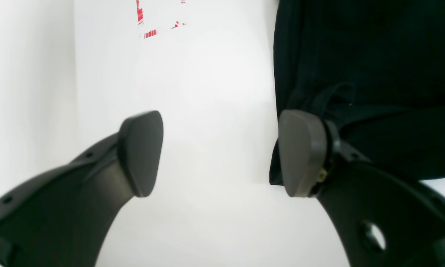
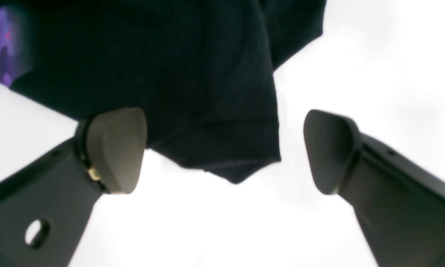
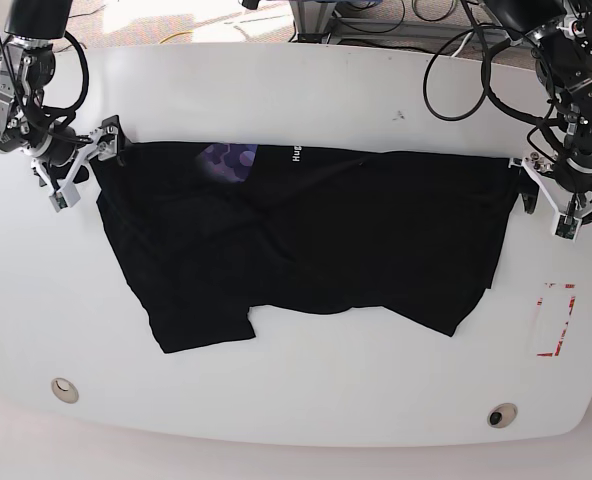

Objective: Layout the t-shirt on the table in an organized manner, then fold the t-shirt properly
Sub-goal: 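Grasp the shirt's edges with both grippers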

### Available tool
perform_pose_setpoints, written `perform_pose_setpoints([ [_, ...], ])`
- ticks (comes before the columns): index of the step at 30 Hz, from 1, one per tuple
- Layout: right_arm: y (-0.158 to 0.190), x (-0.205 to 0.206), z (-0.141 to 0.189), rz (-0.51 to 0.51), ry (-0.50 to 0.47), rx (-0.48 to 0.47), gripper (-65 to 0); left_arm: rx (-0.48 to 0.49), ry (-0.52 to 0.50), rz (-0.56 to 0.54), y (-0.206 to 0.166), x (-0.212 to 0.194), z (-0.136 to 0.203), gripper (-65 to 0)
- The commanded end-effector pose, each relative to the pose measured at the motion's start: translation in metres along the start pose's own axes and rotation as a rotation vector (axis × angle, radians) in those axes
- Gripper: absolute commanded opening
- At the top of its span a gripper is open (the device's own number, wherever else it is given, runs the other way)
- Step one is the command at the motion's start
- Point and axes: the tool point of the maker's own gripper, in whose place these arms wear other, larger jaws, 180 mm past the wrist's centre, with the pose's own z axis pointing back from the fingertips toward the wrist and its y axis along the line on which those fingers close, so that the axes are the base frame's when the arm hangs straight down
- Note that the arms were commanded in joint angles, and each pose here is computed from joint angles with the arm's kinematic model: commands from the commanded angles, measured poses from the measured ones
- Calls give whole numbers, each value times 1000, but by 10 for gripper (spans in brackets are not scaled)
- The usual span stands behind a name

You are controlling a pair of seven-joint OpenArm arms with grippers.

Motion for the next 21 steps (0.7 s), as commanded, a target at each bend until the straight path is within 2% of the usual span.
perform_pose_setpoints([
  [1,-9,17,8,14,-48,-13,-105,24,-43,-7,9,12,4,-208],
  [11,-9,18,8,10,-54,-11,-452,24,-43,-7,9,12,4,-208],
  [16,-8,14,8,7,-46,-10,-596,24,-43,-7,9,12,4,-208],
  [21,-8,7,9,2,-30,-10,-609,24,-43,-7,9,12,4,-208],
])
